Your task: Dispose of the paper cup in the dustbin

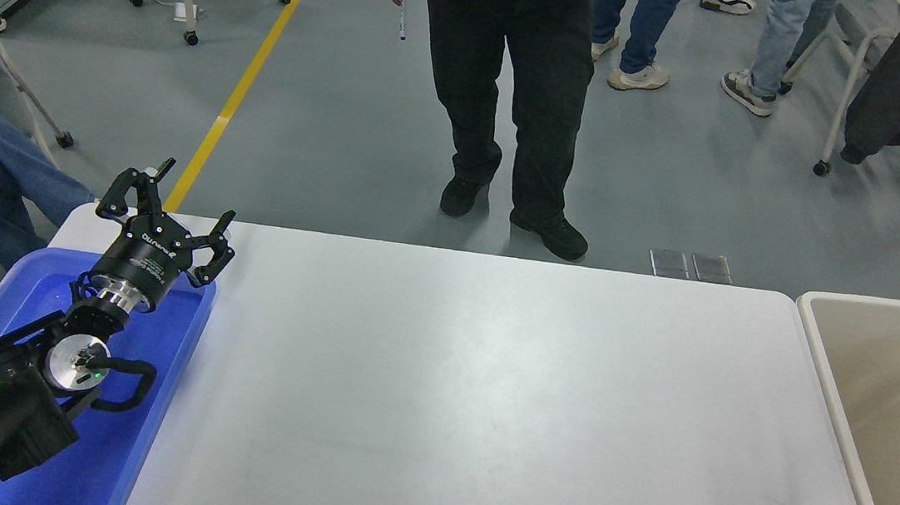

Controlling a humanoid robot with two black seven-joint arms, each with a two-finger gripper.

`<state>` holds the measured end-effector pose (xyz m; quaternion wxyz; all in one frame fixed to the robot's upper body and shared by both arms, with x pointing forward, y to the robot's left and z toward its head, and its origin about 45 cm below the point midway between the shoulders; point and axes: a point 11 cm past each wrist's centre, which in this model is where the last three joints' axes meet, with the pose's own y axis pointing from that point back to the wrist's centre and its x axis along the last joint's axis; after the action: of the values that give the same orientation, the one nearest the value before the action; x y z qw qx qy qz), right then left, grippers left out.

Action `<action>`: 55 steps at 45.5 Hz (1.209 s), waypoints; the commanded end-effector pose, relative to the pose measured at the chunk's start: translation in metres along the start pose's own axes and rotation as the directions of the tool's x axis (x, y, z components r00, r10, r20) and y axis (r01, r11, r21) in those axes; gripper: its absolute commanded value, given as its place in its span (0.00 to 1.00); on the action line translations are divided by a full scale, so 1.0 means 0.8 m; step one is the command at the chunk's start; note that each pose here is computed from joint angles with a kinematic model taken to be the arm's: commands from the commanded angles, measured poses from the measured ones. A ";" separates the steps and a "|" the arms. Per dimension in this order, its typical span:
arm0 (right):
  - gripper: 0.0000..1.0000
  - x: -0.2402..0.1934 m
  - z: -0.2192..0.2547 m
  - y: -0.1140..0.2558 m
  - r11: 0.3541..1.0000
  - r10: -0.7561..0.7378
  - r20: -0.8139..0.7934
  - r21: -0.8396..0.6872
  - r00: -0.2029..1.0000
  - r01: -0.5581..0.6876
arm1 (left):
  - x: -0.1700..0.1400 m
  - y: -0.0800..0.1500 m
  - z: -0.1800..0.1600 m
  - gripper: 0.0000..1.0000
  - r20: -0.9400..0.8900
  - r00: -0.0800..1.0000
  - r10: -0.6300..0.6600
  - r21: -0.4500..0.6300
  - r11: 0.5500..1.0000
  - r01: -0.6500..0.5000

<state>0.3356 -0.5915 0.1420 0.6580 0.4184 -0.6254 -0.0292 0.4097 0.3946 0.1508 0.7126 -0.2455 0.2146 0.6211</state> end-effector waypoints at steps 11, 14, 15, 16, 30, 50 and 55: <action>0.00 -0.052 -0.017 0.001 0.998 -0.057 -0.016 0.020 0.998 0.057 | 0.000 0.000 0.000 1.00 -0.001 1.000 0.000 0.000 1.000 0.000; 0.00 -0.053 -0.015 0.001 0.998 -0.058 -0.017 0.018 0.998 0.059 | 0.000 0.000 0.000 1.00 0.000 1.000 0.001 0.000 1.000 -0.001; 0.00 -0.053 -0.015 0.001 0.998 -0.058 -0.017 0.018 0.998 0.059 | 0.000 0.000 0.000 1.00 0.001 1.000 0.000 0.000 1.000 0.000; 0.00 -0.053 -0.015 0.001 0.998 -0.058 -0.017 0.018 0.998 0.059 | 0.000 0.000 0.000 1.00 0.001 1.000 0.000 0.000 1.000 0.000; 0.75 -0.056 -0.023 0.001 0.999 -0.001 -0.012 0.036 1.000 0.001 | 0.000 0.000 0.000 1.00 0.001 1.000 0.000 0.000 1.000 0.000; 0.99 0.028 -0.081 0.013 0.989 0.031 0.123 0.140 0.992 -0.048 | 0.000 0.000 0.000 1.00 0.000 1.000 0.001 0.000 1.000 -0.001; 0.99 0.059 -0.108 0.023 0.976 -0.010 0.289 0.209 0.957 -0.053 | 0.000 0.000 0.000 1.00 0.001 1.000 0.000 0.000 1.000 0.000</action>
<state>0.3729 -0.5601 0.1471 0.6125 0.4445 -0.6537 -0.0062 0.4097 0.3945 0.1508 0.7127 -0.2455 0.2147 0.6210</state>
